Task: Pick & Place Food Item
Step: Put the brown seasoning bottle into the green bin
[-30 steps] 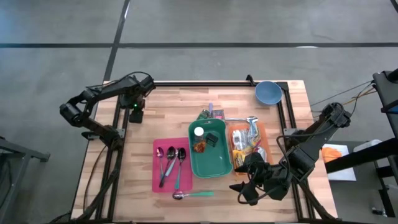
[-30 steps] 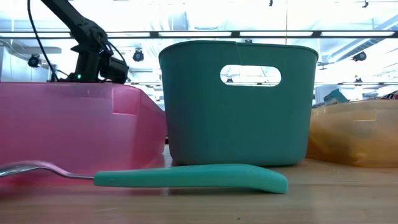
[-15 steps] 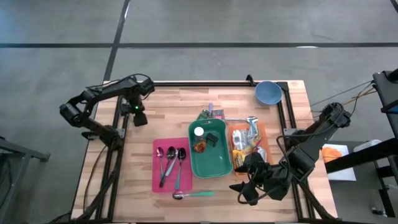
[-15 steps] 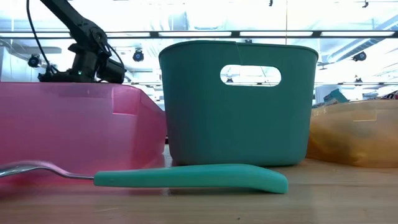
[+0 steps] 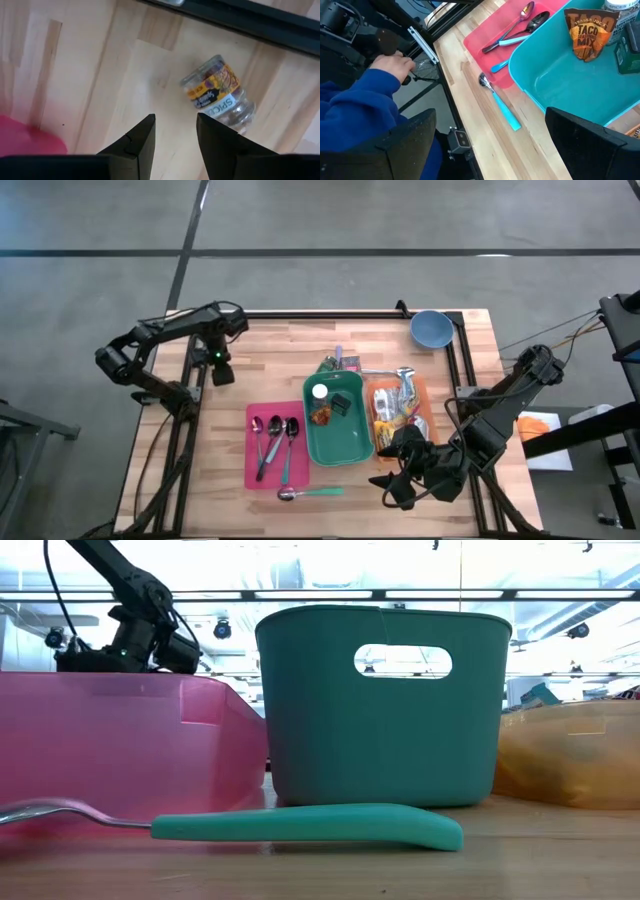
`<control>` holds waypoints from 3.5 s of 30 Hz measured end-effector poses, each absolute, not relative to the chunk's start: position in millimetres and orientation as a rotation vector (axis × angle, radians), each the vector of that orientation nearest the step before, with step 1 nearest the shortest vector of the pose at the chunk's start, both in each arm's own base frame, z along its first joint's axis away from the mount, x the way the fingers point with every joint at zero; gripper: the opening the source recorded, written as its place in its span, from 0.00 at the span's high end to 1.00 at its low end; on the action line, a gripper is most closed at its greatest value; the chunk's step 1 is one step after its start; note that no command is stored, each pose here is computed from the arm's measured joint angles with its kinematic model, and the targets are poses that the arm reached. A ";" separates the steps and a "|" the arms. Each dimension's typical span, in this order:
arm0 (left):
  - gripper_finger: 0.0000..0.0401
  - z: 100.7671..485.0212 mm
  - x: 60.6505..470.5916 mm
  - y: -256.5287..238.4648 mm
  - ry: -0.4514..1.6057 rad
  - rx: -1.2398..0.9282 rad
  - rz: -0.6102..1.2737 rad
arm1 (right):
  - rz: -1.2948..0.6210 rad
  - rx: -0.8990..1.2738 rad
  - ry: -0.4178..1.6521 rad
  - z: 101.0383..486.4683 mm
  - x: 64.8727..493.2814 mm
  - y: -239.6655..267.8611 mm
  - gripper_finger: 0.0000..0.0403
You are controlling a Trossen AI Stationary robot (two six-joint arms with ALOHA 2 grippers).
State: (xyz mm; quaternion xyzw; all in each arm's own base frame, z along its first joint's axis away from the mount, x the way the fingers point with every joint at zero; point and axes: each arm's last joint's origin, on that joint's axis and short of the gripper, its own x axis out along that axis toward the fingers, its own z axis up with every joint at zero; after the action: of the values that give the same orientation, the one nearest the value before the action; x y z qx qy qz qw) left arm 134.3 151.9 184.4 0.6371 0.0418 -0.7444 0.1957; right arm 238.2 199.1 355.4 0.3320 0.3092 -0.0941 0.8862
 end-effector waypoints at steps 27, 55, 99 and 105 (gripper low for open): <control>0.37 194.2 130.1 151.4 -1.727 2.278 -2.455 | -0.193 0.684 0.643 355.4 238.1 199.1 0.08; 0.37 193.0 134.3 153.1 -2.297 2.299 -2.342 | -0.195 0.688 0.643 355.4 238.1 199.1 0.08; 0.08 155.5 130.7 134.1 -3.140 2.011 -2.010 | -0.195 0.688 0.643 355.3 238.2 199.1 0.08; 0.08 153.5 130.3 133.3 -3.171 2.001 -1.992 | -0.195 0.687 0.643 355.3 238.1 199.1 0.08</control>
State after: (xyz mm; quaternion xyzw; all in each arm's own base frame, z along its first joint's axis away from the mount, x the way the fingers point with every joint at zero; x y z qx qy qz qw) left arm 130.3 133.3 153.5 0.4012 -0.6359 -0.3994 -0.5245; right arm 238.1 199.1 355.3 0.3303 0.3095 -0.0936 0.8868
